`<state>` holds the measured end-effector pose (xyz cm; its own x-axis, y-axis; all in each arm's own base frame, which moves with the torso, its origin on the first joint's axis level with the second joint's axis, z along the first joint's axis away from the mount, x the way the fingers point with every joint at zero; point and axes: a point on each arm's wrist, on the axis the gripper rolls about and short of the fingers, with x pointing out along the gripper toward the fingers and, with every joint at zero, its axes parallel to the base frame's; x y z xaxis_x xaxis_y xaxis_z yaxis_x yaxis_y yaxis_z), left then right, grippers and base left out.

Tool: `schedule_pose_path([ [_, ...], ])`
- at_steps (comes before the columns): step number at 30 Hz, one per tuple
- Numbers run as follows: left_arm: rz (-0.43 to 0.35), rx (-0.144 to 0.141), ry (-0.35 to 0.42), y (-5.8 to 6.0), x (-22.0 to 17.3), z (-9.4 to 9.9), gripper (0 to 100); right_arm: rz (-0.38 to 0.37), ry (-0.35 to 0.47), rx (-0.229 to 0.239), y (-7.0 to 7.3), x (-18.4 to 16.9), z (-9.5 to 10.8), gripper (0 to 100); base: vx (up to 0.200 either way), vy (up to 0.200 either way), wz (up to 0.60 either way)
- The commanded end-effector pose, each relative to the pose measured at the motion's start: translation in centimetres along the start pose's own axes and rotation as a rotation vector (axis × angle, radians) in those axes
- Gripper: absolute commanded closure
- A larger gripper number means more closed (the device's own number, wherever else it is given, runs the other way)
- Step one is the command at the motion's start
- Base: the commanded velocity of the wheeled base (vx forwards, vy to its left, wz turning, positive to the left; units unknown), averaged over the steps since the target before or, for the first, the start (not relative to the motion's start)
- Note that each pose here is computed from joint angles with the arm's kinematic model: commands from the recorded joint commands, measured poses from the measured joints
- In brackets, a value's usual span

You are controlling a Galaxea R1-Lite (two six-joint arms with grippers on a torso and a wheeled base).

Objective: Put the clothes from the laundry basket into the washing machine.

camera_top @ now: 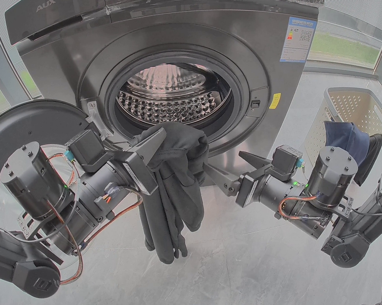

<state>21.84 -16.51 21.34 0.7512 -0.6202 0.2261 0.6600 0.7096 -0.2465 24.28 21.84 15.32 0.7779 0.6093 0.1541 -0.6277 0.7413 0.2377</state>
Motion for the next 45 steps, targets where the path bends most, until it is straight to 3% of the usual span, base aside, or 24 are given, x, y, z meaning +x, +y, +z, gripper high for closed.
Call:
schedule_pose_path([
  [1, -0.007, -0.003, -0.003, -0.2, -0.1, 0.1, 100, -0.018, -0.009, -0.003, -0.6, 0.7, -0.1, 0, 0.000, 0.000, 0.00],
  [16, -0.015, -0.005, -0.004, -0.4, -0.5, 0.0, 100, -0.001, 0.053, -0.005, -0.8, 2.4, -4.5, 0, 0.000, 0.000, 0.00],
  [30, -0.016, -0.005, -0.004, -0.4, -0.5, 0.0, 100, 0.003, -0.055, -0.003, -1.0, 4.3, -2.2, 0, 0.000, 0.000, 0.00],
  [45, -0.040, -0.009, -0.010, -0.9, -0.5, -0.1, 100, 0.010, -0.062, -0.007, -1.1, 6.4, -3.5, 0, 0.000, 0.000, 0.00],
])
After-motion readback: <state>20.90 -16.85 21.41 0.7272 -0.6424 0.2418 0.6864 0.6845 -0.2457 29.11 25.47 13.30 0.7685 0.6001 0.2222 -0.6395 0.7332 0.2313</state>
